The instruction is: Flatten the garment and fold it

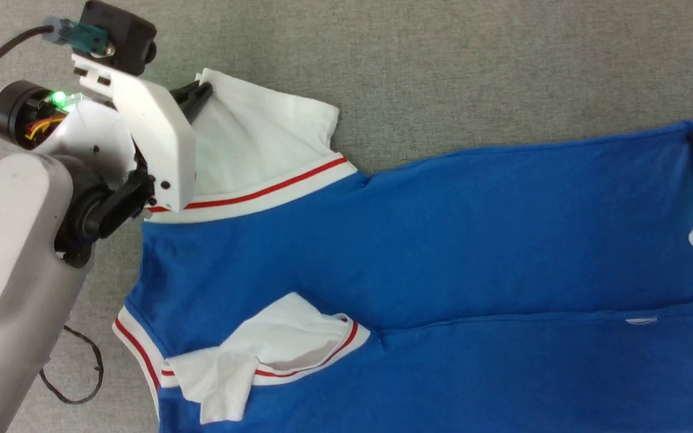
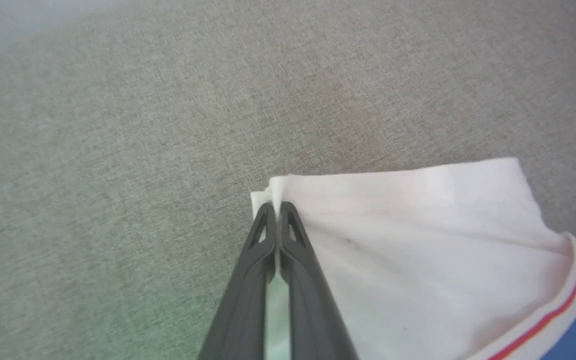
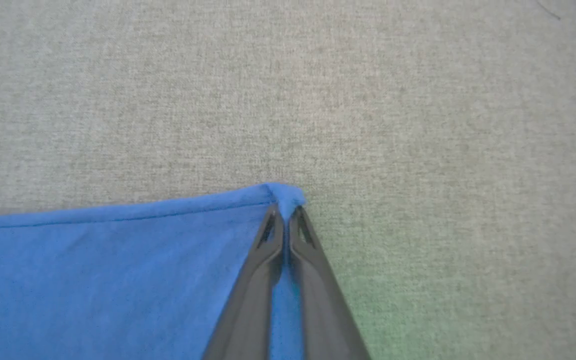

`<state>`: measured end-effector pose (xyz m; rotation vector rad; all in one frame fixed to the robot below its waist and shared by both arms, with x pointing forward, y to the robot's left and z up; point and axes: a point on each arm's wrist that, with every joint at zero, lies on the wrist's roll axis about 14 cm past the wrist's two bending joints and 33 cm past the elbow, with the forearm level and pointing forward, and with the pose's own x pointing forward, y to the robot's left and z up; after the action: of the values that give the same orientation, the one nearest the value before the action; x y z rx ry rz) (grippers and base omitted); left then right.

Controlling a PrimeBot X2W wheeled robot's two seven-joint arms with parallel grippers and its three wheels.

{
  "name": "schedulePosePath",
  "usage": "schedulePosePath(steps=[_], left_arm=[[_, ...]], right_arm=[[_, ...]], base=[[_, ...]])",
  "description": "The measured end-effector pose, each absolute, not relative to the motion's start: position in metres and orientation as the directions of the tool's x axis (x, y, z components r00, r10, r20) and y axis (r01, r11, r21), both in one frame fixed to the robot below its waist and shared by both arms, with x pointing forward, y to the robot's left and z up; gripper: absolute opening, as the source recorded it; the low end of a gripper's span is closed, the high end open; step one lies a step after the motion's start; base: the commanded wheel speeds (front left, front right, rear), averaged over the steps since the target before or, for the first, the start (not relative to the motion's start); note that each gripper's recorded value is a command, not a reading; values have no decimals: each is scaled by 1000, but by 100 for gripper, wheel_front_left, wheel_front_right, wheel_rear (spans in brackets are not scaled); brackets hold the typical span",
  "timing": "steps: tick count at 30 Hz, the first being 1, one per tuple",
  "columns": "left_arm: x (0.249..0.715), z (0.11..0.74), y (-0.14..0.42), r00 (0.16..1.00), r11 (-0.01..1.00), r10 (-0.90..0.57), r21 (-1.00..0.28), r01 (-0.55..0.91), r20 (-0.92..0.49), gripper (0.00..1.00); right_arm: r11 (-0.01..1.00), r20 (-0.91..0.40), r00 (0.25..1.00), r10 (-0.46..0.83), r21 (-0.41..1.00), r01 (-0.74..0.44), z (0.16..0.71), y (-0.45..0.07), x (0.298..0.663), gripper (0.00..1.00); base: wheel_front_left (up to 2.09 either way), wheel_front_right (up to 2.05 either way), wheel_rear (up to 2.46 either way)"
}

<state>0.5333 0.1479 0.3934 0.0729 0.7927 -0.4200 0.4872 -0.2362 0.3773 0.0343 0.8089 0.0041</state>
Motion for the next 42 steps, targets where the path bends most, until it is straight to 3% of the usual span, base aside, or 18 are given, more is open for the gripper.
schedulePosePath(steps=[11, 22, 29, 35, 42], left_arm=[[534, 446, 147, 771, 919, -372, -90, 384, -517, 0], [462, 497, 152, 852, 921, -388, -191, 340, -353, 0], [391, 493, 162, 839, 926, -361, -261, 272, -408, 0], [331, 462, 165, 768, 916, -359, -356, 183, -530, 0], [302, 435, 180, 718, 931, -308, -351, 95, -624, 0]], right_arm=[[999, -608, 793, 31, 43, -7, 416, -236, 486, 0], [993, -549, 835, 38, 111, 28, 442, -242, 426, 0], [980, -555, 831, 43, 186, 74, 443, -238, 380, 0], [976, -590, 805, 60, 204, 76, 435, -230, 351, 0], [975, -613, 788, 51, 201, 94, 424, -231, 339, 0]], base=[[0, 0, 0], [0, 0, 0], [0, 0, 0], [0, 0, 0], [0, 0, 0]])
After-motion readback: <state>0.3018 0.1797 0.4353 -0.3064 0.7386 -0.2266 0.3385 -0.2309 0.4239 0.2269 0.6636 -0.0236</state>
